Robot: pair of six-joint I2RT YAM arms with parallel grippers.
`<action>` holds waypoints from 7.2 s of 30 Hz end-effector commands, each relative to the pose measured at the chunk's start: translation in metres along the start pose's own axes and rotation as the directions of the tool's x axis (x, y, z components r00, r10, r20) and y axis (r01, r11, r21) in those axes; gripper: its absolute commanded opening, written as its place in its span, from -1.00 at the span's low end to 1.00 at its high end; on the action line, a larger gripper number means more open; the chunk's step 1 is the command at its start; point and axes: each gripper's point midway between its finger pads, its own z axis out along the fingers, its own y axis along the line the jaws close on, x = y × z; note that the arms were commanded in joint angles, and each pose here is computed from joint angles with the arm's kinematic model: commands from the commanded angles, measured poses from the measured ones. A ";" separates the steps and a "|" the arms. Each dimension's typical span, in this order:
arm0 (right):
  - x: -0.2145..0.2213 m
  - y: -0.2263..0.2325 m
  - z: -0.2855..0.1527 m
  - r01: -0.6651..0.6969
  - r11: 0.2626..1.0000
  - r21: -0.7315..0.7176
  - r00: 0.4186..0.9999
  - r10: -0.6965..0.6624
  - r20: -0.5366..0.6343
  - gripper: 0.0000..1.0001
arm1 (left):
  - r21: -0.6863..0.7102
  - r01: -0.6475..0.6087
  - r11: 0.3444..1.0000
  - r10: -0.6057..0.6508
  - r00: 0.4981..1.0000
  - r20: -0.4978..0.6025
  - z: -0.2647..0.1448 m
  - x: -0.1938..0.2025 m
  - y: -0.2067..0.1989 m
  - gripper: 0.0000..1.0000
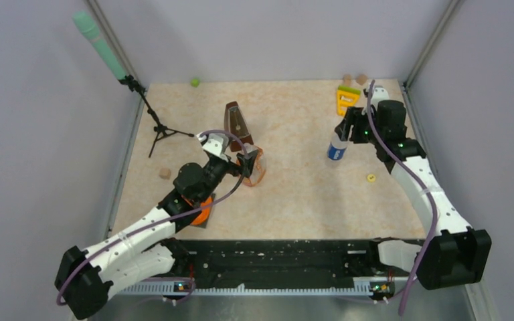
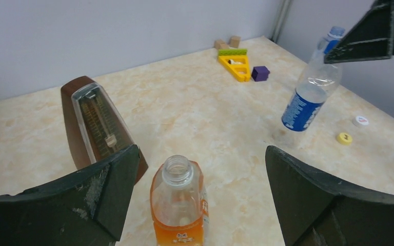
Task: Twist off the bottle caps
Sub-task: Pick up the plastic bottle at the center of the board, then unscrew the bottle cap from the plastic bottle.
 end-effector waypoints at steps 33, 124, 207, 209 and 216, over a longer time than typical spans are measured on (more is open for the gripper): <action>-0.044 0.125 -0.108 0.130 0.812 -0.569 0.983 -0.030 0.183 -1.00 | 0.690 0.152 0.707 -0.010 0.979 -0.204 0.040 -0.025 -0.142 0.96; -0.057 0.185 -0.135 -0.001 0.505 -0.863 0.878 0.414 0.240 -1.00 | 0.823 0.218 0.525 -0.011 0.968 -0.249 0.000 -0.039 -0.170 -1.00; -0.027 0.186 -0.117 -0.146 0.485 -0.862 0.919 0.388 0.063 -1.00 | 0.627 -0.102 0.773 0.335 0.904 -0.267 0.004 0.024 -0.159 -1.00; -0.029 0.192 -0.128 -0.047 0.454 -0.890 0.929 0.347 0.128 -1.00 | 0.692 -0.031 0.721 0.279 0.927 -0.249 -0.004 0.012 -0.173 -1.00; -0.030 0.202 -0.151 0.193 0.374 -0.907 0.919 0.256 0.301 -1.00 | 0.854 0.155 0.497 0.175 0.946 -0.273 -0.029 -0.018 -0.214 -1.00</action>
